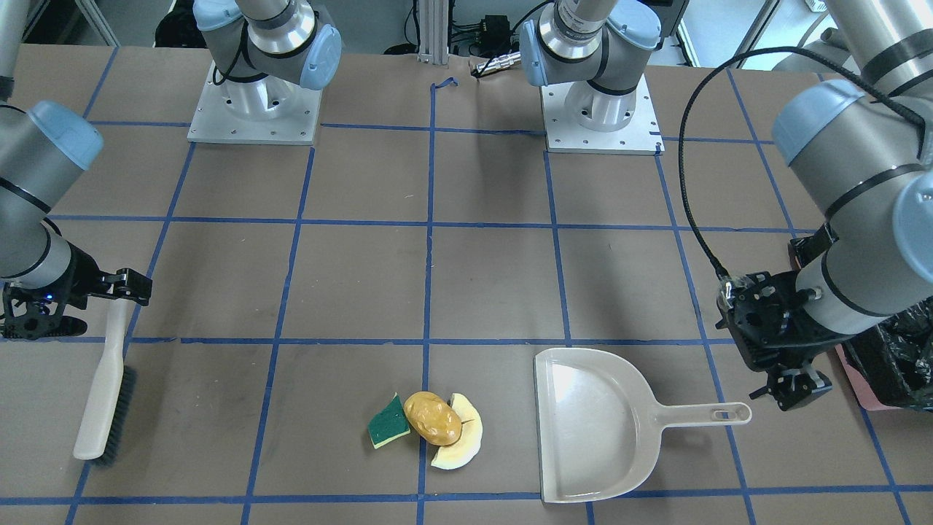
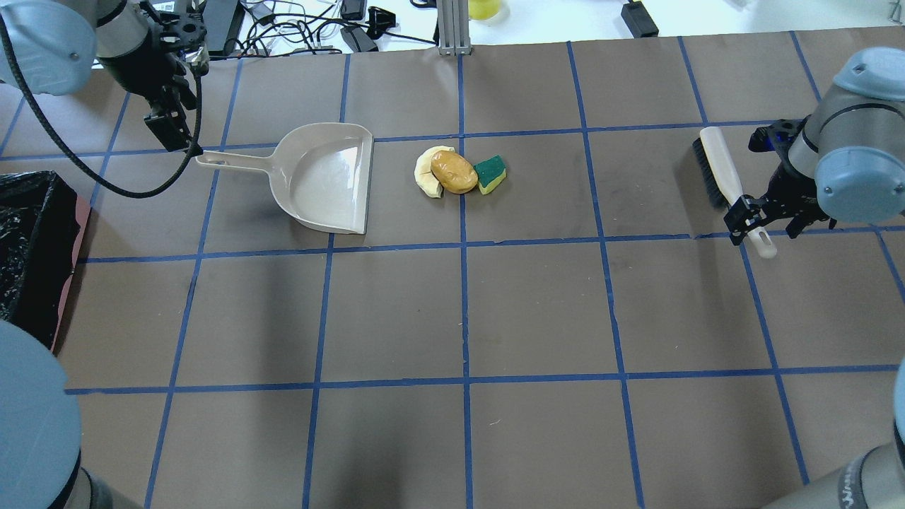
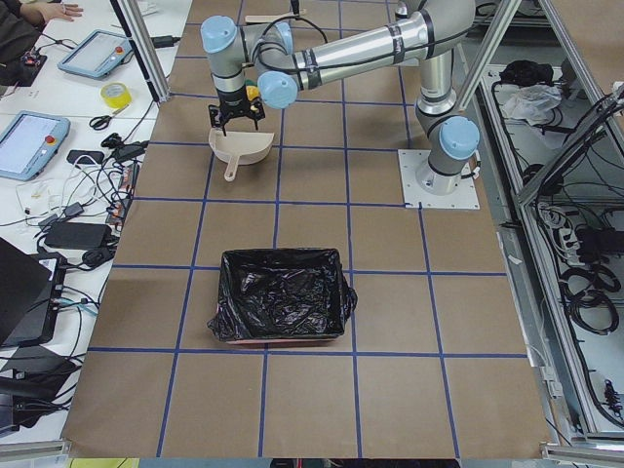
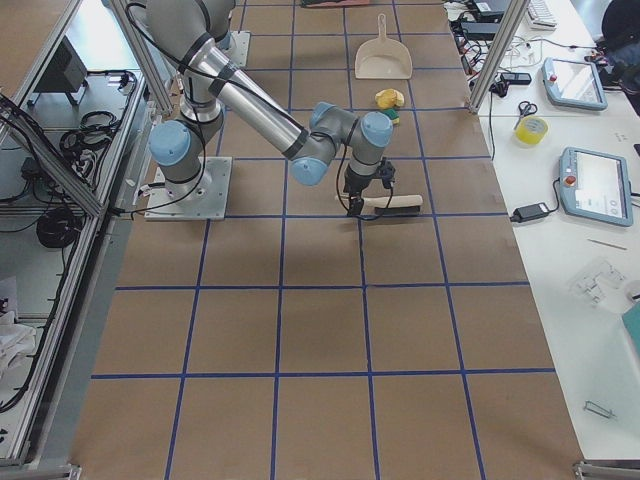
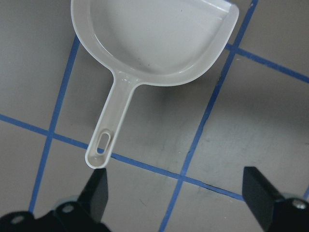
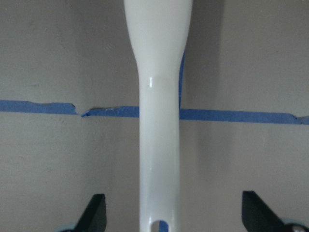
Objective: Sweep and dump trash into bin
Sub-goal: 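Grasp the dustpan handle with the left gripper while the right gripper grasps the brush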
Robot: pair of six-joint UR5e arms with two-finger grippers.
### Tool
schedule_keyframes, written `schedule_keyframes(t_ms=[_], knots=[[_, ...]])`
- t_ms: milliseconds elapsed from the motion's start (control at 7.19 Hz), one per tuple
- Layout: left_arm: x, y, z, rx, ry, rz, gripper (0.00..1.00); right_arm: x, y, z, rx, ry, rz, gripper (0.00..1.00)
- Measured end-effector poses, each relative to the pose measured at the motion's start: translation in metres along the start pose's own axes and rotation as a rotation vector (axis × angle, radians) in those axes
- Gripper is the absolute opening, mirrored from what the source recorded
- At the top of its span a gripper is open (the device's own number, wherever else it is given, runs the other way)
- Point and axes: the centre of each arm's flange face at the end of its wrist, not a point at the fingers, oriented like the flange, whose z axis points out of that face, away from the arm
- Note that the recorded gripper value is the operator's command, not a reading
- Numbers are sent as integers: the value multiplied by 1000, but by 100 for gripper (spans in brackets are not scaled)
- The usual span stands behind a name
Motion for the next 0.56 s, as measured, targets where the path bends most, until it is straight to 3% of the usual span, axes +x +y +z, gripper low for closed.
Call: schedule_keyframes(t_ms=[278,556], knots=[[-15,-2,19,-37,-25,134,100,-3,0,-2,24,-25,-30,96],[-31,-3,38,-48,-64,209,98,-6,4,-4,33,-27,-37,80]])
